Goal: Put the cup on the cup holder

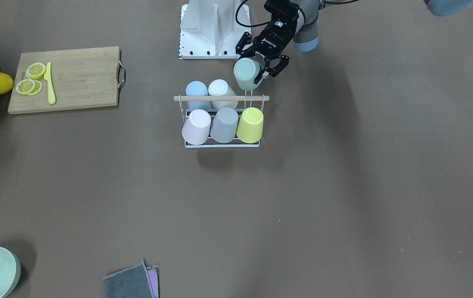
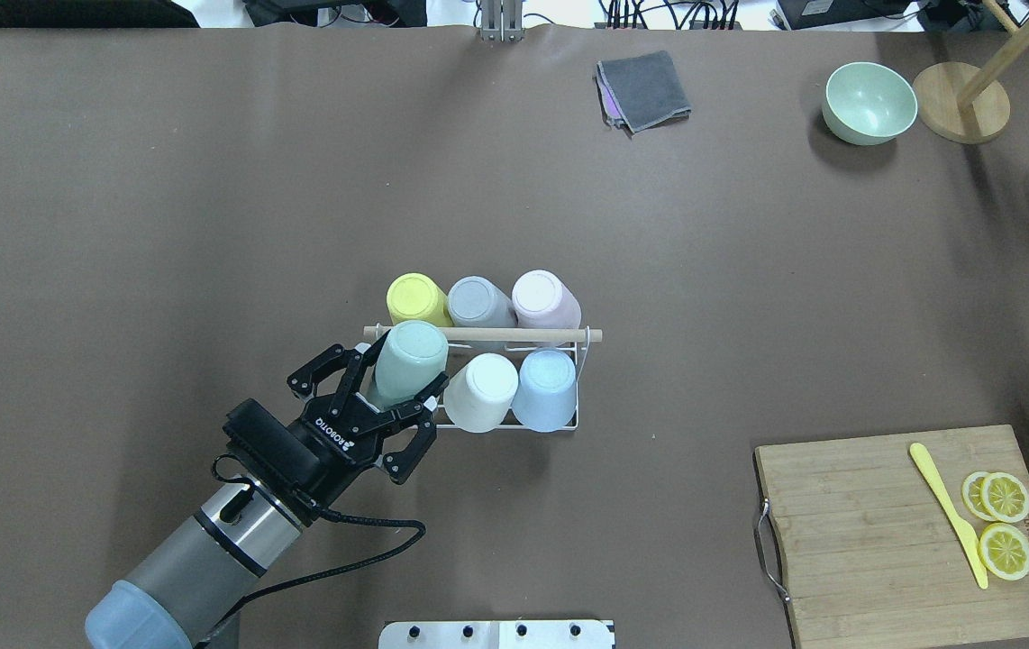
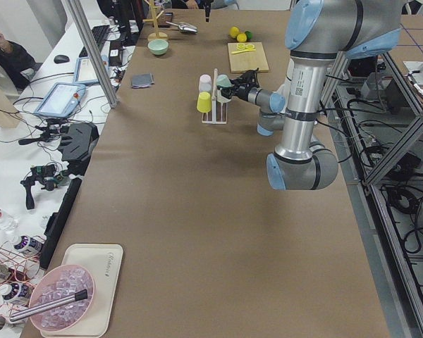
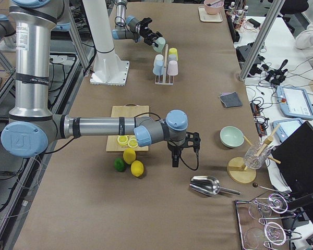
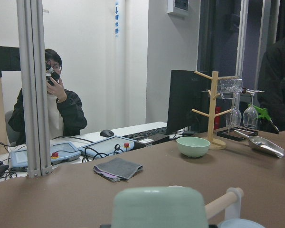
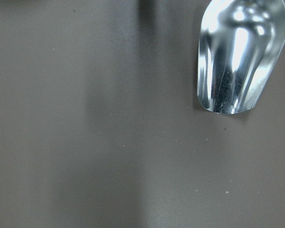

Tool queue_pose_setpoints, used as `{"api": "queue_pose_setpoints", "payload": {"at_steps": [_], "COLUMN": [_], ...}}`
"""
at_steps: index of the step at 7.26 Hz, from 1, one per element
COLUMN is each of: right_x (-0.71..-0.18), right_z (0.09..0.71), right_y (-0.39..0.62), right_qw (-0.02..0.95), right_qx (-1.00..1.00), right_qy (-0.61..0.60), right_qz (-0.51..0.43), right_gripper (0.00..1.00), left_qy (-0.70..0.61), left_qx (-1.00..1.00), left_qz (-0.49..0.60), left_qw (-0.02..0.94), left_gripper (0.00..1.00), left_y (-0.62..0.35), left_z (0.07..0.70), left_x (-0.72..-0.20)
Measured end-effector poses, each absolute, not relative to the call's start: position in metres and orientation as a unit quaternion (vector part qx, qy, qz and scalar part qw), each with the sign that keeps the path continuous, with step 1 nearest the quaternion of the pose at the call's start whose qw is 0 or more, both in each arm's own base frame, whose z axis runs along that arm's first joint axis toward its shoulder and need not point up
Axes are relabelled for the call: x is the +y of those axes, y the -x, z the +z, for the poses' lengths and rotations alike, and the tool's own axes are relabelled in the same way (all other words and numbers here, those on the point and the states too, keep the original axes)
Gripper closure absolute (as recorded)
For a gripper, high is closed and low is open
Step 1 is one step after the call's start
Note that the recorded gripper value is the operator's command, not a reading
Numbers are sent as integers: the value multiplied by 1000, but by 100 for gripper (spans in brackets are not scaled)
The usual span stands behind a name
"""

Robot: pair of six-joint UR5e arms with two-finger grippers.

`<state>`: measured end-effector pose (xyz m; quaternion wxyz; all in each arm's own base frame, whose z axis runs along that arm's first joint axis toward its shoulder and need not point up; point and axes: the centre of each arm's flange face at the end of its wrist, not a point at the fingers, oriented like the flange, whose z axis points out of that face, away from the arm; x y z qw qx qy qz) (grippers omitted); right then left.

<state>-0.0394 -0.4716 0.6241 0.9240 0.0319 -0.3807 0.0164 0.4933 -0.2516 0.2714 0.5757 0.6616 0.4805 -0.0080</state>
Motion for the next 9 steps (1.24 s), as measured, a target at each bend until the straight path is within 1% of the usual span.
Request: {"api": "queue_pose_setpoints", "payload": {"at_steps": [1, 4, 6, 8, 9], "right_x": [-471, -473, -479, -487, -489], "right_z": [623, 618, 619, 615, 614], "right_y": [41, 39, 30, 22, 21], "right_qw": [922, 918, 920, 920, 920], "right_qx": [-387, -396, -391, -392, -393], "right_qy": [-28, -15, -7, 1, 2], "right_qz": [15, 11, -9, -16, -17], "right_gripper": [1, 1, 1, 1, 1], "left_qy": [-661, -662, -662, -668, -675], "left_qx": [480, 484, 486, 488, 488], "left_qz": [-7, -11, -14, -27, -31], "left_qw": [576, 573, 570, 561, 553], "left_gripper": [4, 3, 3, 3, 3], "left_y": [-494, -495, -493, -479, -467], "left_z": [273, 276, 276, 267, 261], "left_x": [-251, -251, -252, -262, -276]}}
